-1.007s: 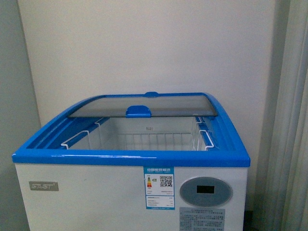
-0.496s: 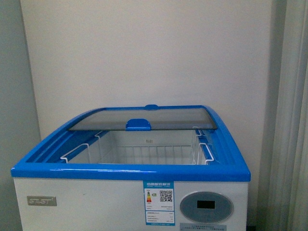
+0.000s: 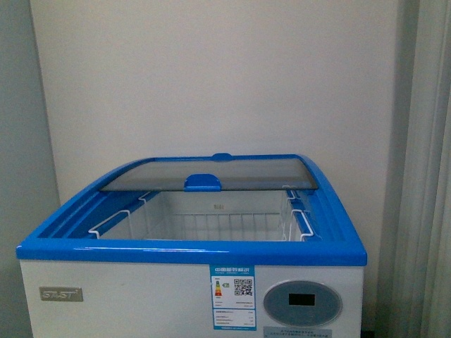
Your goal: Put drink in fridge
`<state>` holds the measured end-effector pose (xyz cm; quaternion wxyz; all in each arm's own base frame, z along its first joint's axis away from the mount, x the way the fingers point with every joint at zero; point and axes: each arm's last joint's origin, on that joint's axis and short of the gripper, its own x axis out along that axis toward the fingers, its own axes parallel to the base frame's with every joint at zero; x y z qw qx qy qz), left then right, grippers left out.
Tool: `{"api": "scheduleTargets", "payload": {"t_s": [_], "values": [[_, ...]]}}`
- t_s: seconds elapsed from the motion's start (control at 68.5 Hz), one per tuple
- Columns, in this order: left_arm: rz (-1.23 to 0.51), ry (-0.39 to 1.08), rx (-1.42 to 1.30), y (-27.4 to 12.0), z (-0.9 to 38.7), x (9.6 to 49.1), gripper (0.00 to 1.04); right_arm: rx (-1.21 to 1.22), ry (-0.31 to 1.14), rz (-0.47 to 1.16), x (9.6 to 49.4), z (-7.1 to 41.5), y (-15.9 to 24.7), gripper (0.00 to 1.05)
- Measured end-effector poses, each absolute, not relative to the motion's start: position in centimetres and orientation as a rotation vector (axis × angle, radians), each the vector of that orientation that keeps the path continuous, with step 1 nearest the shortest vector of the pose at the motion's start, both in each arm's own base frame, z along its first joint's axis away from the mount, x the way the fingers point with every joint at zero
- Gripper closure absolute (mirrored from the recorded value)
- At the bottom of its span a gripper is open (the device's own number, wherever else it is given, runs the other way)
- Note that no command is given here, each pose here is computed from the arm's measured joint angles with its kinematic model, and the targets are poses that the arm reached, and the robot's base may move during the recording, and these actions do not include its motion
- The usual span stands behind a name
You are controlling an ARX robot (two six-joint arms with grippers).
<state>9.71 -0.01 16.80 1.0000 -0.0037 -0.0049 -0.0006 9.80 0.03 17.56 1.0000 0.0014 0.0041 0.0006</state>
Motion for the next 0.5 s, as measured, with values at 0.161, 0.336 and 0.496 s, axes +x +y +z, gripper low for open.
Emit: {"api": "scheduleTargets", "payload": {"t_s": [0.161,0.336,0.496], "values": [[-0.001,-0.010,-0.007,-0.01,16.80,9.71,1.02,0.003,-0.002,0.001,9.74,16.79,0.02,1.02],[-0.001,-0.010,-0.007,-0.01,16.80,9.71,1.02,0.002,-0.007,0.002,9.71,16.83,0.02,1.00],[-0.001,-0.010,-0.007,-0.01,16.80,9.71,0.75,0.002,-0.007,0.002,9.71,16.83,0.02,0.72]]}}
